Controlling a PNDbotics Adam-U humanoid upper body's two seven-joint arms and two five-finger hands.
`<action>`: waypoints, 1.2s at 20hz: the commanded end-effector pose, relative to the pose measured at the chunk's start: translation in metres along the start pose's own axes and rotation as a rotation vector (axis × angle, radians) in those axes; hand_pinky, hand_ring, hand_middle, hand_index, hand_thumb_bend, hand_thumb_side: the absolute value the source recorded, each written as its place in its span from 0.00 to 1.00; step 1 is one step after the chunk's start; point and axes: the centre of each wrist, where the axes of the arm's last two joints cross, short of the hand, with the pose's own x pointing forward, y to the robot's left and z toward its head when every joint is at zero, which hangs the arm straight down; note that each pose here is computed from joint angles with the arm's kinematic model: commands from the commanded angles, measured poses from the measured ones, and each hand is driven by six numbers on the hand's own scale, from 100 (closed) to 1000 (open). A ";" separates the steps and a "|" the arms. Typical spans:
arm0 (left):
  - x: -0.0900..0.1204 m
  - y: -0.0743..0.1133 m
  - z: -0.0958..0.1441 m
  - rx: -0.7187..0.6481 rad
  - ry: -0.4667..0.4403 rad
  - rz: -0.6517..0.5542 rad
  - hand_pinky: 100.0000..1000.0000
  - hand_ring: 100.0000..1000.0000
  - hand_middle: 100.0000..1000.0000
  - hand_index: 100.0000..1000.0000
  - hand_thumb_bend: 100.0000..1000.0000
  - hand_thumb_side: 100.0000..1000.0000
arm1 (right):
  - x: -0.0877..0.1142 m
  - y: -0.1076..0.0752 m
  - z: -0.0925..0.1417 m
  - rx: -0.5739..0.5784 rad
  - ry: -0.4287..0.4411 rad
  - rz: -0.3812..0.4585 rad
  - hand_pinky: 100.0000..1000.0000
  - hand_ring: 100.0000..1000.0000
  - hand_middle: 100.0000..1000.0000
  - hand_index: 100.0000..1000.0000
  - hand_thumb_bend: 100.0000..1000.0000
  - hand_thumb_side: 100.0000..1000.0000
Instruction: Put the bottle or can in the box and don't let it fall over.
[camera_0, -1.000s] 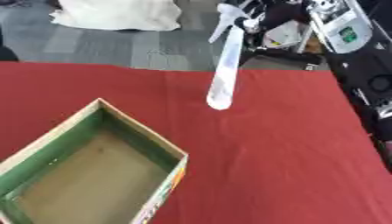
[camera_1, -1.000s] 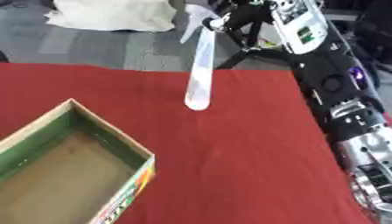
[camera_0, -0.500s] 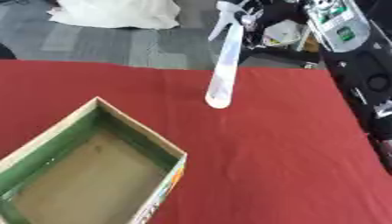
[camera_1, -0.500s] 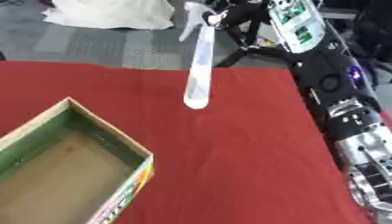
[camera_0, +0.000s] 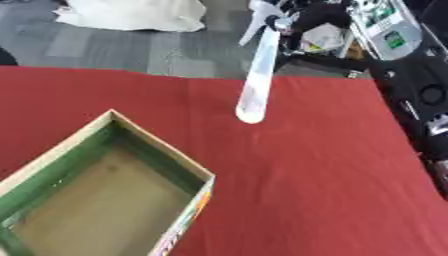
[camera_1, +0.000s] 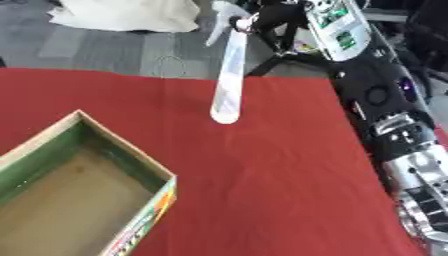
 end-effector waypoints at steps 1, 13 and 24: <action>0.008 0.001 -0.002 0.000 -0.029 -0.007 0.67 0.72 0.72 0.71 0.00 0.72 | 0.010 -0.018 0.009 -0.041 -0.013 0.022 0.78 0.71 0.73 0.79 0.11 0.00; 0.007 0.002 -0.002 -0.004 -0.025 -0.011 0.67 0.72 0.72 0.71 0.00 0.72 | 0.011 -0.018 0.009 -0.061 -0.019 -0.001 0.77 0.67 0.70 0.76 0.02 0.00; 0.007 0.001 -0.002 -0.002 -0.024 -0.009 0.67 0.72 0.72 0.71 0.00 0.72 | 0.010 -0.016 0.009 -0.039 -0.010 0.008 0.76 0.64 0.67 0.75 0.07 0.00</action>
